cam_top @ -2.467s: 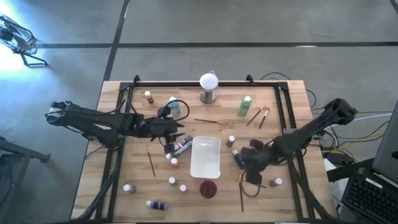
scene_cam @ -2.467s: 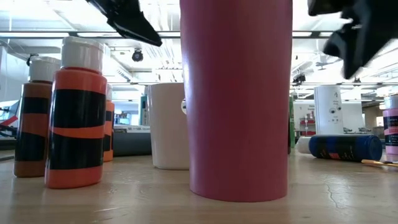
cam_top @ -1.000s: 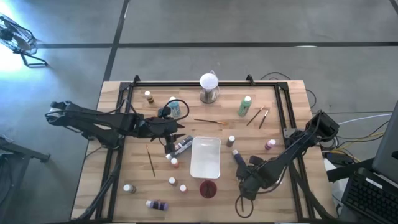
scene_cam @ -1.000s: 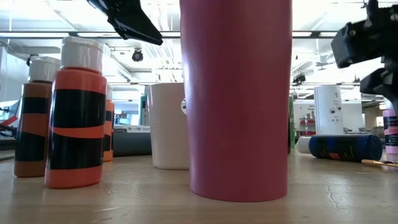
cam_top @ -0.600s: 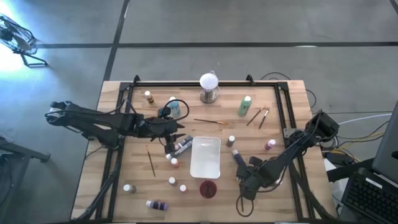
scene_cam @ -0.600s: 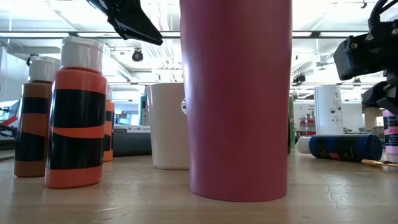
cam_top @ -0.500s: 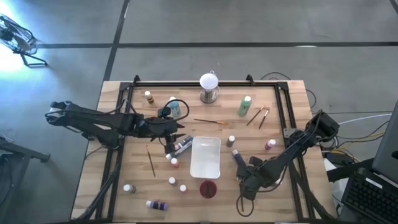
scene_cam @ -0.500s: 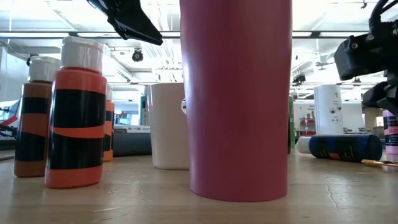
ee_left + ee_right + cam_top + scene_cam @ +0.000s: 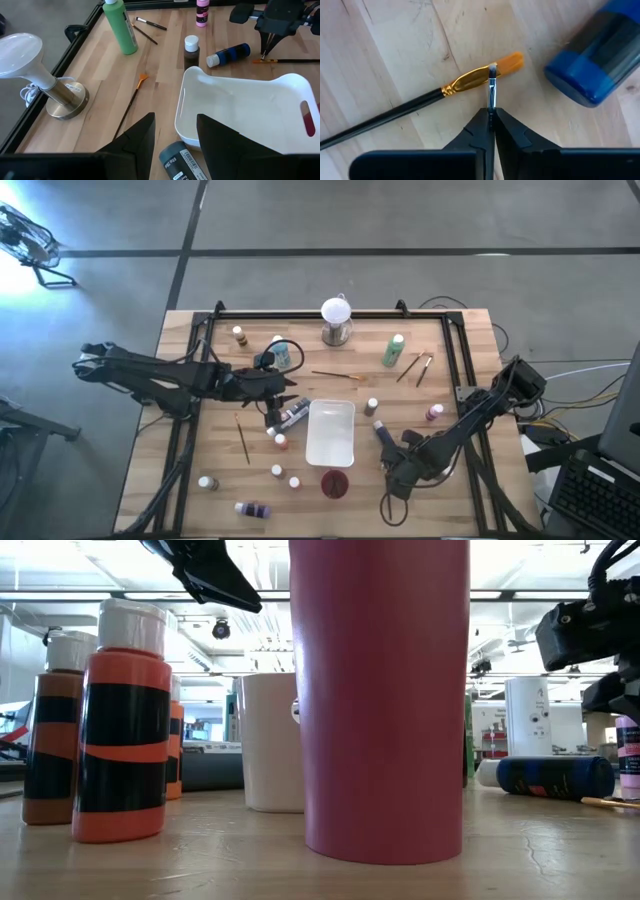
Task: Pick & Place Paint Supplies
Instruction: Put the silver paint brush into the red cup
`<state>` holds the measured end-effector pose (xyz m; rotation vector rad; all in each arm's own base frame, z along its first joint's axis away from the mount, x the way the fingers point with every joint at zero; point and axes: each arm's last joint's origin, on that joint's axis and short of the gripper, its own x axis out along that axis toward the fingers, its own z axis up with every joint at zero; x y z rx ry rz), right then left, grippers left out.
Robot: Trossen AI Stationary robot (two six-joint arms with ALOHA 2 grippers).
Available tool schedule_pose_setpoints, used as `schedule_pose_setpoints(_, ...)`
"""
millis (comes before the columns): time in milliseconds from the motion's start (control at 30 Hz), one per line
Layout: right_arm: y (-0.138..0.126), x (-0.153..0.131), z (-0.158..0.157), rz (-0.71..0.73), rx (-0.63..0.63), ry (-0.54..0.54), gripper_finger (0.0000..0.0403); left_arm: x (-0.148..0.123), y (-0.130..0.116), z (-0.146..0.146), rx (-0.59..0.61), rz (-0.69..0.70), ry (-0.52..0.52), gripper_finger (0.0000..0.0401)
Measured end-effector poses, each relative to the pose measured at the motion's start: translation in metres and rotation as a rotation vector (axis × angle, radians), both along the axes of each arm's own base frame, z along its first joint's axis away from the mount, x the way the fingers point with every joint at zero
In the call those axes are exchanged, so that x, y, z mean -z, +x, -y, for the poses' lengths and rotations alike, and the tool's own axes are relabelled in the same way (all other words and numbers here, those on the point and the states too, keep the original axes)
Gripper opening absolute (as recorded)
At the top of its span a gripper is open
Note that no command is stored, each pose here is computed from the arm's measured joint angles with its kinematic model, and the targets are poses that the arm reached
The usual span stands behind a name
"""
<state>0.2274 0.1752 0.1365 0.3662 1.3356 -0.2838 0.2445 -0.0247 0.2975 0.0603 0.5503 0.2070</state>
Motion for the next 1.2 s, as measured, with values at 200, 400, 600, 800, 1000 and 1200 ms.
schedule_pose_setpoints(200,0.002,-0.030,-0.003,0.075,-0.001,0.073,0.0012,0.000,0.000,0.000,0.000,0.000,0.000,0.0151)
schedule_pose_setpoints(400,0.003,-0.077,0.000,0.251,-0.023,0.099,0.0013,0.000,0.000,0.000,0.000,0.000,0.000,0.0151)
schedule_pose_setpoints(600,0.001,-0.115,0.006,0.453,-0.063,0.036,0.0013,0.000,0.000,0.000,0.000,0.000,0.000,0.0151)
schedule_pose_setpoints(800,0.008,-0.142,0.009,0.706,-0.183,-0.054,0.0013,0.000,0.000,0.000,0.000,0.000,0.000,0.0151)
schedule_pose_setpoints(1000,0.020,-0.165,0.003,0.974,-0.361,-0.179,0.0013,0.000,0.000,0.000,-0.001,0.004,0.000,0.0151)
schedule_pose_setpoints(1200,0.032,-0.168,-0.007,1.155,-0.484,-0.292,0.0012,-0.004,0.003,0.000,-0.002,0.053,-0.006,0.0151)
